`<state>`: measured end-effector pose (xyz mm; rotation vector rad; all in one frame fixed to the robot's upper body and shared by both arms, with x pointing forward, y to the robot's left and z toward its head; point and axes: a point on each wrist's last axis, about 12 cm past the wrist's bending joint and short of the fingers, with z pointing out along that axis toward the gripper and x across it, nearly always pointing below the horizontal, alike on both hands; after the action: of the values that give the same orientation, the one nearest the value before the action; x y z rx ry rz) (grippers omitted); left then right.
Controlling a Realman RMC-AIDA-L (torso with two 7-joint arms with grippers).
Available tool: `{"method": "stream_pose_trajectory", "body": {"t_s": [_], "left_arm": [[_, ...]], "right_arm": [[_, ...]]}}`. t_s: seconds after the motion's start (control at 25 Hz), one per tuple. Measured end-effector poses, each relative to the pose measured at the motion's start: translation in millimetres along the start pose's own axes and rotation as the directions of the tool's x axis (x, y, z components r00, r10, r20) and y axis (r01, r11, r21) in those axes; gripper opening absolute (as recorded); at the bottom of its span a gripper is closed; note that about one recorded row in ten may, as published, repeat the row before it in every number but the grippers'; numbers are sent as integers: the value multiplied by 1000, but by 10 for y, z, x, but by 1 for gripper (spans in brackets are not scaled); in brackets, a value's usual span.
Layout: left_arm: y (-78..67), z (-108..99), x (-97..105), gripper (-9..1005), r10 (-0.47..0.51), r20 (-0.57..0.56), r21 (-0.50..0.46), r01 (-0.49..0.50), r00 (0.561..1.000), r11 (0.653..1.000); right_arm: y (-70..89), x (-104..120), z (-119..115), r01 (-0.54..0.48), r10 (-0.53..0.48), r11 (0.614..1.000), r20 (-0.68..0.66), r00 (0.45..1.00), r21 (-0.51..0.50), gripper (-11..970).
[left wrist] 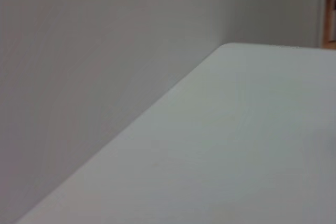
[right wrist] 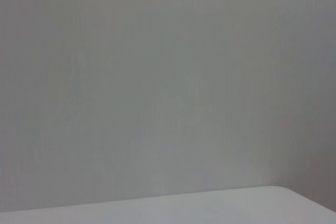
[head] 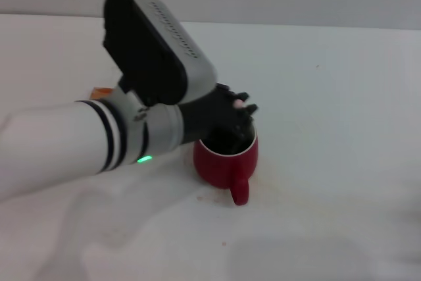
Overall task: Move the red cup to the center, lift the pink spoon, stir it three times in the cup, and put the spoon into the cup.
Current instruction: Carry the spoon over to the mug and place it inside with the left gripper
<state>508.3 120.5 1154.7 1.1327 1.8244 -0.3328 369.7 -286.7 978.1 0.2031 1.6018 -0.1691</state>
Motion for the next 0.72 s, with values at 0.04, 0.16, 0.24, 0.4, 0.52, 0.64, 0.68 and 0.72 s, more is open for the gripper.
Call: {"method": "stream_pose_trajectory", "body": {"t_s": [0.04, 0.16, 0.24, 0.4, 0.52, 0.64, 0.68, 0.72], "left_arm": [[-24, 11, -11, 144, -1, 3, 11, 1, 1000, 1000], [-115, 26, -18, 144, -6, 3, 50, 6, 1000, 999], [-140, -2, 20, 144, -14, -5, 51, 15, 1000, 999], [-38, -81, 136, 144, -56, -22, 2, 56, 998, 998], [53, -107, 201, 144, -82, -22, -39, 81, 996, 996], [84, -89, 237, 145, -93, -19, -56, 92, 995, 994], [84, -84, 237, 145, -94, -17, -56, 93, 995, 994], [80, -84, 230, 145, -96, -13, -55, 95, 995, 994]], "right_arm": [[-1, 1, -3, 0, 0, 1000, -1, 1000, 1, 0], [-3, 3, -9, 0, 0, 1000, -1, 1000, 2, 0], [-3, 3, -9, 0, 0, 1000, -1, 1000, 2, 0], [-1, 2, -6, 0, 0, 1000, -1, 1000, 1, 0], [-5, 4, -13, 0, 0, 1000, -2, 1000, 3, 0], [-10, 7, -24, 0, 0, 1000, -4, 1000, 5, 0], [-10, 8, -27, -1, 1, 1000, -5, 1000, 6, 0], [-8, 9, -29, -2, 2, 1000, -6, 1000, 6, 0]]}}
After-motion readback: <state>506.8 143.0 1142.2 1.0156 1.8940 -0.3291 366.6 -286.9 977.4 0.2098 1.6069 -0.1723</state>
